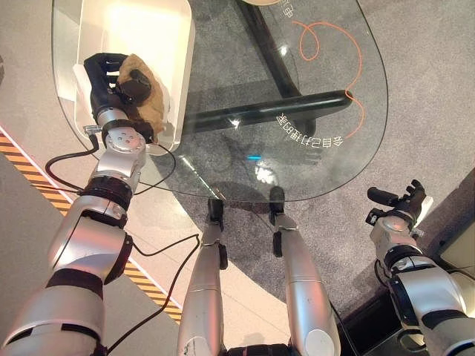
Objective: Wipe the table with a cloth and put it in the basket.
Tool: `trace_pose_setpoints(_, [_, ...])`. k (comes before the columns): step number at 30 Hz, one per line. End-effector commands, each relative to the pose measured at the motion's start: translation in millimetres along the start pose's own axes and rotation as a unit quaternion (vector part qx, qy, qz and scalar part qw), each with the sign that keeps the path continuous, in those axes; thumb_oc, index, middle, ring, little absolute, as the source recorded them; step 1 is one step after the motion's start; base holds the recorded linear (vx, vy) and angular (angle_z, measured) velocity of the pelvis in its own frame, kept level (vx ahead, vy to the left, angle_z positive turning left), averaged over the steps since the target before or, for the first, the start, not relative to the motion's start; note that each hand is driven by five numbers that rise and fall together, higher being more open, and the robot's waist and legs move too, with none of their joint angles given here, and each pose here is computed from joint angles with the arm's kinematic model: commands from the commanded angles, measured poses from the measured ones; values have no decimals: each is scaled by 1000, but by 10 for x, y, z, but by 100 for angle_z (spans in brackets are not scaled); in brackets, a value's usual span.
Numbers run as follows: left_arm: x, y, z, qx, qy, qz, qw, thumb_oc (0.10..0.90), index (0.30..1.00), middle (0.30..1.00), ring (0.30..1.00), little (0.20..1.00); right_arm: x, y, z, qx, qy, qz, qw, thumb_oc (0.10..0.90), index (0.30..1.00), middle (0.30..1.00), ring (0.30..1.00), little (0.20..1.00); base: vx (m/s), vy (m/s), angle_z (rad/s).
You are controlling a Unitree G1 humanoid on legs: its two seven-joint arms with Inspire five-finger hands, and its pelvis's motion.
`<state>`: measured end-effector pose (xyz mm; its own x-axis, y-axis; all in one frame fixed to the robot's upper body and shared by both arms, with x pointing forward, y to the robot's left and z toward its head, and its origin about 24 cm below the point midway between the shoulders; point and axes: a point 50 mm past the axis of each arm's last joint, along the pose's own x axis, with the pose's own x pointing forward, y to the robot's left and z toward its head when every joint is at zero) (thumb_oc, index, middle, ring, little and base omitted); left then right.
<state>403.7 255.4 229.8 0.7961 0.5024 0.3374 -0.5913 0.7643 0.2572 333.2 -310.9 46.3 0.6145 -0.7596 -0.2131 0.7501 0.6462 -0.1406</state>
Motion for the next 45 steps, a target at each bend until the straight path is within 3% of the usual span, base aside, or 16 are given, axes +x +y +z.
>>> trace_pose_setpoints(1, [270,433,738,-1,-117,72,991,100,300,300,300,200,96,-249,37,-23,-22,-35,999,800,900,900,900,900,0,0,0])
trace_pose_setpoints(19, [267,359,804,42,-132,58,989,100,300,300,300,200,82,-213,57,-23,-33,-30,999,800,900,900,900,900,0,0,-1])
trace_pose_setpoints(20, [266,355,810,44,-133,58,988,191,378,378,378,291,82,-212,58,-23,-33,-30,999,800,900,900,900,900,0,0,0])
trace_pose_setpoints(21, [266,353,812,45,-133,58,988,353,516,516,516,453,79,-207,53,-23,-32,-30,999,800,900,900,900,900,0,0,0])
trace_pose_setpoints(22, [267,353,821,44,-133,59,988,405,561,561,561,505,79,-201,63,-23,-33,-30,999,800,900,900,900,900,0,0,0])
trace_pose_setpoints(23, [268,355,818,44,-131,62,988,633,756,756,756,733,77,-195,63,-23,-33,-29,999,800,900,900,900,900,0,0,0])
trace_pose_setpoints(24, [268,356,823,44,-132,64,988,800,900,900,900,900,74,-192,57,-23,-33,-28,999,800,900,900,900,900,0,0,0])
trace_pose_setpoints(45, [273,372,782,41,-127,63,989,800,900,900,900,900,73,-204,42,-25,-35,-28,999,800,900,900,900,900,0,0,0])
